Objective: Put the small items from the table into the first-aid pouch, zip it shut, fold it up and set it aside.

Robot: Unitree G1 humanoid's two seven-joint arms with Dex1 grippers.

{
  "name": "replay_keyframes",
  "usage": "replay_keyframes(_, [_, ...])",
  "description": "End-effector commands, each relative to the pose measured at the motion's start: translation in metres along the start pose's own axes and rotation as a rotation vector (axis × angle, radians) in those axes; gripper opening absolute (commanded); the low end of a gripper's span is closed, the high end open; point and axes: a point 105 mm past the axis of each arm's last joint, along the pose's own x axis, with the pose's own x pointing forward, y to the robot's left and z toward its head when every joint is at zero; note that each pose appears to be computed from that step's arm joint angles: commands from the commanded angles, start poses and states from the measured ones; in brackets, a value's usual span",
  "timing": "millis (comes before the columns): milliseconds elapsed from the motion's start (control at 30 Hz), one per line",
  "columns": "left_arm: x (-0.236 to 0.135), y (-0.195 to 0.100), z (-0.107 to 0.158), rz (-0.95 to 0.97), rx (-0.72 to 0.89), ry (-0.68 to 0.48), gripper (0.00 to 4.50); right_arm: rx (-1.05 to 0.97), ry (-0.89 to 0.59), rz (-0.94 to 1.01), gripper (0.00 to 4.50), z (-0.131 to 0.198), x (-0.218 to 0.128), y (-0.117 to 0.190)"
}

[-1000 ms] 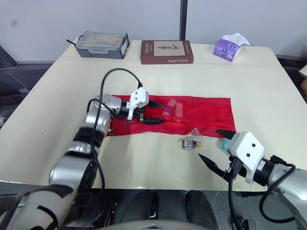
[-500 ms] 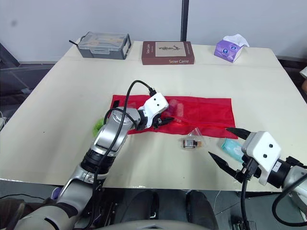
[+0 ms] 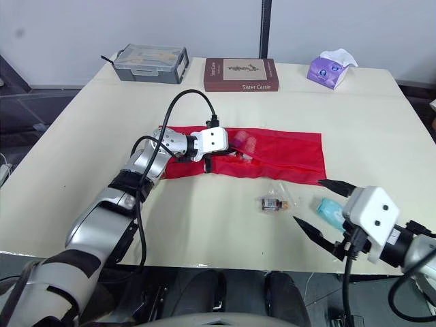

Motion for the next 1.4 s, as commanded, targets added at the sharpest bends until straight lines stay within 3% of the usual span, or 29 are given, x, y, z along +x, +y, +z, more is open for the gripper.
replay_keyframes(33, [-0.002,0.006,0.024,-0.031,0.030,-0.135,0.02,-0.032,0.061,0.059,4.50,-0.009,0.019,0.007])
replay_keyframes(267, [-0.017,-0.002,0.025,-0.126,0.091,-0.192,0.02,-0.046,0.018,0.091,4.50,-0.002,0.035,0.004])
replay_keyframes(400, [-0.025,0.012,0.011,-0.033,-0.099,-0.161,0.02,-0.051,0.018,0.077,4.50,-0.001,0.033,0.001])
replay_keyframes(500, [-0.031,0.015,0.006,0.035,-0.252,-0.181,0.77,-0.055,0.016,0.064,4.50,0.000,0.030,-0.001])
replay_keyframes(600, [-0.038,0.007,0.003,0.110,-0.335,-0.152,2.13,-0.053,0.018,0.053,4.50,-0.001,0.028,-0.002])
replay_keyframes(633, [-0.041,0.001,0.003,0.138,-0.348,-0.128,2.33,-0.051,0.018,0.050,4.50,-0.002,0.027,-0.002])
replay_keyframes(867, [-0.049,-0.025,-0.005,0.360,-0.375,0.073,2.33,-0.036,0.009,0.044,4.50,-0.002,0.025,-0.003])
replay_keyframes(967, [-0.047,-0.023,-0.010,0.413,-0.385,0.117,2.33,-0.039,0.007,0.048,4.50,-0.001,0.025,-0.003])
replay_keyframes(1100, [-0.041,-0.017,-0.008,0.373,-0.340,0.088,1.29,-0.057,0.014,0.080,4.50,-0.001,0.029,0.000])
replay_keyframes(1200, [-0.039,-0.014,-0.006,0.304,-0.267,0.059,0.15,-0.077,0.047,0.131,4.50,-0.007,0.038,0.004])
replay_keyframes(1400, [-0.034,-0.003,-0.005,0.230,-0.190,0.019,0.15,-0.106,0.159,0.192,4.50,-0.035,0.066,-0.004])
